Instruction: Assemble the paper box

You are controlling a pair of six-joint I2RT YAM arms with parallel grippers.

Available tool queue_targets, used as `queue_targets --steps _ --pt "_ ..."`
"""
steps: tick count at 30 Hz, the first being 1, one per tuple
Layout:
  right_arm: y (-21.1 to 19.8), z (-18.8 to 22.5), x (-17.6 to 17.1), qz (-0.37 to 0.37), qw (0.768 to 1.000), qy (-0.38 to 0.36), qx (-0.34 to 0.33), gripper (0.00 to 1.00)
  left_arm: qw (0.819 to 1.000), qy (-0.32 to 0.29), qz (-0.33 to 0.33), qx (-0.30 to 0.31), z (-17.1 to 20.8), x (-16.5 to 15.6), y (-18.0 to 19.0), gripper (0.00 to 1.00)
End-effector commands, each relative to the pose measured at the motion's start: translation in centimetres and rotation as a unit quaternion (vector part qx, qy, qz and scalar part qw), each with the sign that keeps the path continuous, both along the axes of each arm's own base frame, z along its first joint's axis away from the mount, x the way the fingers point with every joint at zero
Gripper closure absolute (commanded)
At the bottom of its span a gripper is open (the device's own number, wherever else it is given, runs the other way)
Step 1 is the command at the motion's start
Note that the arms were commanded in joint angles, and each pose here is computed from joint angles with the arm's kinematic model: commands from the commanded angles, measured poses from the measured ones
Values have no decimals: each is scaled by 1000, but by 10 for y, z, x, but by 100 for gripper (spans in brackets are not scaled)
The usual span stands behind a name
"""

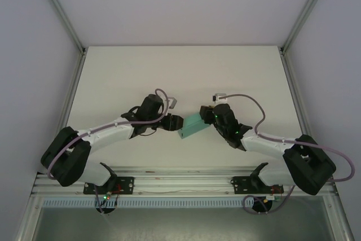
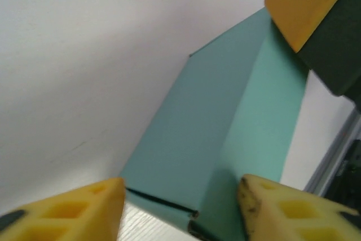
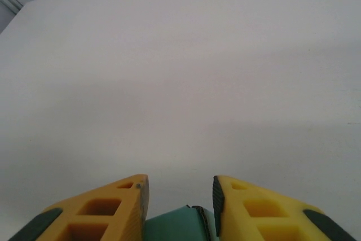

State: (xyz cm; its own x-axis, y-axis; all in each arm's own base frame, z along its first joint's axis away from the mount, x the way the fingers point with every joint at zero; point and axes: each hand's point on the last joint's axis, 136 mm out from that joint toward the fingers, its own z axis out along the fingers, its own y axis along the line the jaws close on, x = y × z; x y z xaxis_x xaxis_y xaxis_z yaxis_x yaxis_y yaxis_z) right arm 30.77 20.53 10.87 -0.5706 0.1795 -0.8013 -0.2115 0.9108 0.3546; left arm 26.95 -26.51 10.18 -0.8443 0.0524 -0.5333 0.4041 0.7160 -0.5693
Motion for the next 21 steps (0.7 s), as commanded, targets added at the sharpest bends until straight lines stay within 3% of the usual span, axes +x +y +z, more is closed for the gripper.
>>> queue_targets --steps 1,8,14,21 --pt "-17 -85 -51 49 987 133 -72 71 998 33 -8 44 -49 -21 16 58" --pt "-6 -80 -57 103 988 111 -6 81 1000 2 -19 6 -43 -24 11 74" --pt "-11 -85 -55 106 988 113 0 92 999 -17 -24 14 -51 -24 14 79" --pt "-12 -82 -50 97 989 107 6 95 999 -17 -30 27 -68 -27 17 92"
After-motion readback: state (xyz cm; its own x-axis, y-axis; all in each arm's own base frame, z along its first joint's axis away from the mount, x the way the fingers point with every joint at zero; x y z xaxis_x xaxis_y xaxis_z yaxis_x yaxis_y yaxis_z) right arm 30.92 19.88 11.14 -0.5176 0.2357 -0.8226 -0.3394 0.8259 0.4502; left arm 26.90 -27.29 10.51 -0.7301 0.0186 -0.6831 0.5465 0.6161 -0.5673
